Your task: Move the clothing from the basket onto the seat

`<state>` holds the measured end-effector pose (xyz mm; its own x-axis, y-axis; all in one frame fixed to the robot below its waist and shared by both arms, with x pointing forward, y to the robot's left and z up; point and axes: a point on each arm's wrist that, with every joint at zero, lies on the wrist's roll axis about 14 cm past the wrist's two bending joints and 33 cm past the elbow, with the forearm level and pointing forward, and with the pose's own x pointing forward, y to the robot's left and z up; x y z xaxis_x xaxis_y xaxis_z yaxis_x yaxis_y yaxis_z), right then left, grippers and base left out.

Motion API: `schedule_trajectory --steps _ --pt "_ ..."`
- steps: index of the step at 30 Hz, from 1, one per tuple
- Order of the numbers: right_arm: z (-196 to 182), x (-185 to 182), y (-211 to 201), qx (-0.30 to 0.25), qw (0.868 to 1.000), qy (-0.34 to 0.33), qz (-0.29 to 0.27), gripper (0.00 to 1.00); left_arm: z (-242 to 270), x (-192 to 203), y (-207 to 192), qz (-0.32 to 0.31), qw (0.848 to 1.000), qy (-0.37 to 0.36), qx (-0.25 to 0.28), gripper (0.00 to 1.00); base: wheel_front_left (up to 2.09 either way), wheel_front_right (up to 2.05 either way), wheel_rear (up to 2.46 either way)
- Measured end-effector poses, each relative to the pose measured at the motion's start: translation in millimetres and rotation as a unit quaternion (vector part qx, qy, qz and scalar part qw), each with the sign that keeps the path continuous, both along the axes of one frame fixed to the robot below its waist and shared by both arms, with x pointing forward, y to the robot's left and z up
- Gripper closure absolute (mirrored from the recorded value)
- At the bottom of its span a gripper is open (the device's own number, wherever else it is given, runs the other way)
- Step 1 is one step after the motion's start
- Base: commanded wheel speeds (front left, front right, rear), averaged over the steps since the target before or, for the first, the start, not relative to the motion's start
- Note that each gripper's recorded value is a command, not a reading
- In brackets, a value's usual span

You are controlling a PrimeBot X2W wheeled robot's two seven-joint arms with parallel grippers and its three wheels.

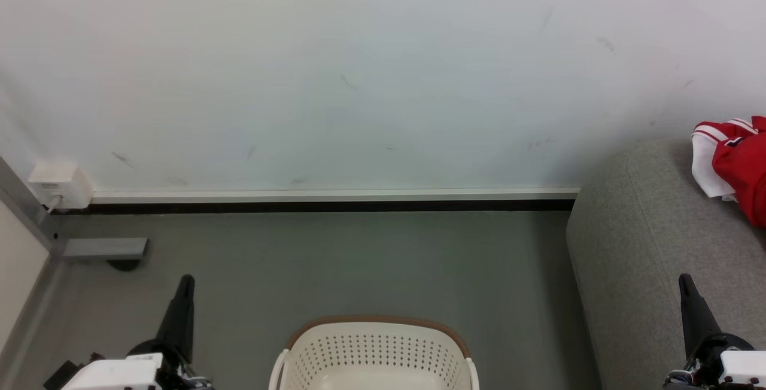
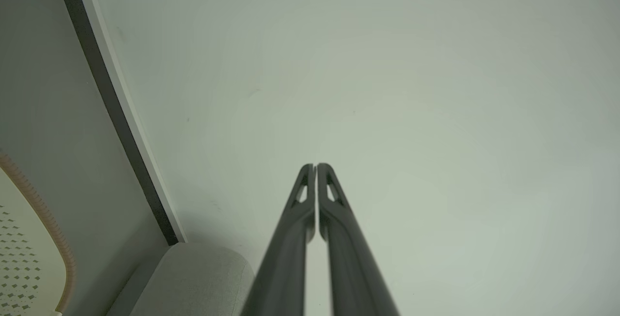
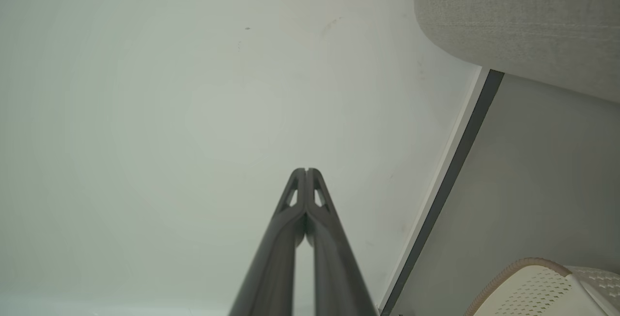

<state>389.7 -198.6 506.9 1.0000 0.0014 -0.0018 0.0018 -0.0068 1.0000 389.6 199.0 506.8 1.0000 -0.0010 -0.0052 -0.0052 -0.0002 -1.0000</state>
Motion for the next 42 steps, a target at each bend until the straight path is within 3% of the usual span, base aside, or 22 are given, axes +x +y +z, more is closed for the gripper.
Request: schedule_trajectory --steps 42 --pt "0.0 0.0 0.0 0.0 1.0 0.0 0.0 1.0 0.0 0.0 0.0 0.0 1.0 0.0 0.0 1.0 0.0 0.0 0.0"
